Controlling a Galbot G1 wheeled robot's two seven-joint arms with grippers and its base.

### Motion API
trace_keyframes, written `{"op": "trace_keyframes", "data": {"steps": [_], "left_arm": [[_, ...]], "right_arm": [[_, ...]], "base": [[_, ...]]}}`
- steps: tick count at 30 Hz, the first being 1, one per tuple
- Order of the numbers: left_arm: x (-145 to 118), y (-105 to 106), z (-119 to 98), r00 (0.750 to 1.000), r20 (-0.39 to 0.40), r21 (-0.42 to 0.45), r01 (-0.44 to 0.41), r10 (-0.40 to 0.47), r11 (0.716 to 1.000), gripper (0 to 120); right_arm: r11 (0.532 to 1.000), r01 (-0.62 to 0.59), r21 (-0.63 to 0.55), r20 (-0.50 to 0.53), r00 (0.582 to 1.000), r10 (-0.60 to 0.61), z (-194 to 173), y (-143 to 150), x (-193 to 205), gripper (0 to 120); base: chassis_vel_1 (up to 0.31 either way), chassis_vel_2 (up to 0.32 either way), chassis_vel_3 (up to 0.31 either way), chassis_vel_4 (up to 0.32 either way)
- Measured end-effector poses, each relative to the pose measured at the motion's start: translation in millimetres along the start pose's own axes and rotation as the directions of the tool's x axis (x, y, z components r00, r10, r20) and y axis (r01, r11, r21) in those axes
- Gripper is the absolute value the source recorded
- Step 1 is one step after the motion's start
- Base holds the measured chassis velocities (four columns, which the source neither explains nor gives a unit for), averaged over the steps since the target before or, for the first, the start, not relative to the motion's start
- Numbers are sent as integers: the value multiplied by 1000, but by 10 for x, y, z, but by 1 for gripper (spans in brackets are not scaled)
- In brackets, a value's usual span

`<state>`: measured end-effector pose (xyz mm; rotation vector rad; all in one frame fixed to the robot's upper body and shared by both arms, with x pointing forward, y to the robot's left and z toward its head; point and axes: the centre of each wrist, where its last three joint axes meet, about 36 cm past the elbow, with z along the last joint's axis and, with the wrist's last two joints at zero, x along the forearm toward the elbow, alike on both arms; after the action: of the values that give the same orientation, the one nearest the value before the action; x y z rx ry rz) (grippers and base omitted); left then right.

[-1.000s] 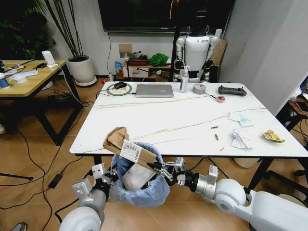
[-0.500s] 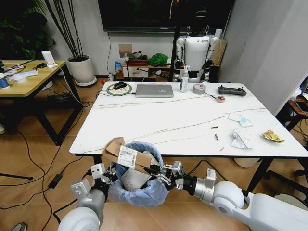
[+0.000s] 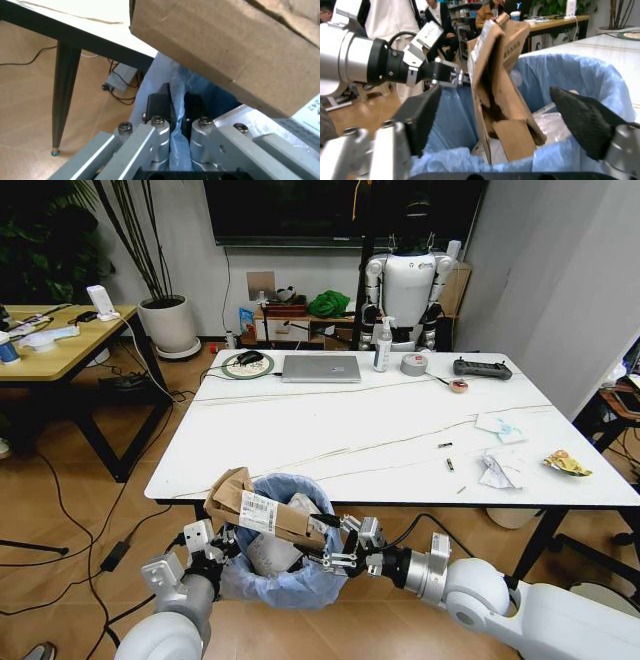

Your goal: Pick up the trash bin and place the trash from the table into it.

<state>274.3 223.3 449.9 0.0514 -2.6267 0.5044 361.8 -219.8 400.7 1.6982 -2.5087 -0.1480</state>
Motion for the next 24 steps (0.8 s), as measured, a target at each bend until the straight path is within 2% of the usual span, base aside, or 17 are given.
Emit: {"op": "trace_keyframes", "data": {"steps": [5,7,24], "left_arm": [[-9,-6,13,1000,-3,2,-2,2,1000,0],[-12,-3,18,1000,-5,2,-2,2,1000,0],[-9,3,76,1000,-21,6,-1,1,1000,0]], "right_arm": [[1000,-4,10,15,1000,4,-53,-34,-32,98],[1000,-10,14,21,1000,10,-67,-64,-46,100],[998,-52,32,45,998,50,-150,-203,-28,100]], "base": [[0,0,0,0],[0,0,0,0],[0,0,0,0]]}}
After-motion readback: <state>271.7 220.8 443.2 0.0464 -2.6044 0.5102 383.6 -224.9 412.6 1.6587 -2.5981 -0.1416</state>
